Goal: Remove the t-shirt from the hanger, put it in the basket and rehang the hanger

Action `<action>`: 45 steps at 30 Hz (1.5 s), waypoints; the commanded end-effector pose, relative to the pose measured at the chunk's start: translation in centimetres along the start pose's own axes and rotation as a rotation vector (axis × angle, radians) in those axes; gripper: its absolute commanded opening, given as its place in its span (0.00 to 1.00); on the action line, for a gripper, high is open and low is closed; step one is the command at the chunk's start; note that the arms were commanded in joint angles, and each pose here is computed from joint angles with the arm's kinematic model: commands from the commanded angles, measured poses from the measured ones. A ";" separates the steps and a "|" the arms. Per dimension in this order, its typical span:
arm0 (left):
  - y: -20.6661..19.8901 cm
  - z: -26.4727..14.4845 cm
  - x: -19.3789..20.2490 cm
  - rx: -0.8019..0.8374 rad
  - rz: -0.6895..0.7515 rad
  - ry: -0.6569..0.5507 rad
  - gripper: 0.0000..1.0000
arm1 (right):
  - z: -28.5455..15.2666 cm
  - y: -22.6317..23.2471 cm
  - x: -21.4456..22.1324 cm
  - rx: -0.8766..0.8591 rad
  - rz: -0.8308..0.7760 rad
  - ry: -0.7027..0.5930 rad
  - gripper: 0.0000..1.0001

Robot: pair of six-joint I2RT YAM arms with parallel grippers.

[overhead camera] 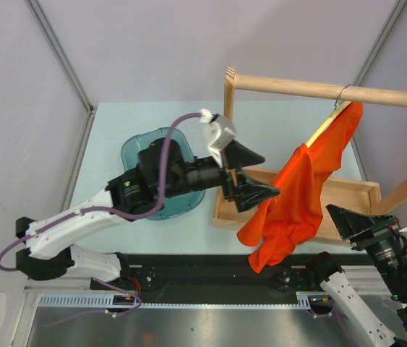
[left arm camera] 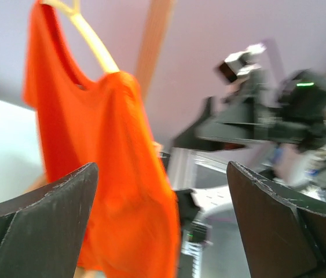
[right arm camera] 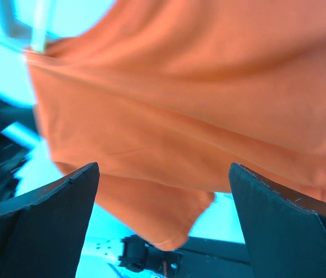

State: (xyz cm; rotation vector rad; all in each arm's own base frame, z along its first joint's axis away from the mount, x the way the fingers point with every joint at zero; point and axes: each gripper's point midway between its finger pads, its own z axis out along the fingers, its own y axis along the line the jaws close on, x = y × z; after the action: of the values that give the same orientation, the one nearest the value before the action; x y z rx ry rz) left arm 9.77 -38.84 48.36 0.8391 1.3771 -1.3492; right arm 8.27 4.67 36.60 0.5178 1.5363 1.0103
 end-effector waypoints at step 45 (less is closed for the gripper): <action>2.7 -5.1 -10.4 -0.324 0.178 -0.250 0.00 | 1.5 3.7 -0.4 -0.055 -0.129 0.072 1.00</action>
State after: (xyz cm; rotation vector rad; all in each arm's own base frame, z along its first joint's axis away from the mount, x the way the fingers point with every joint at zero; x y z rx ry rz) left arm 15.10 -38.11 47.75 0.7405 1.5092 -0.9420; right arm 8.00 5.31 39.66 0.4177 1.5456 0.9802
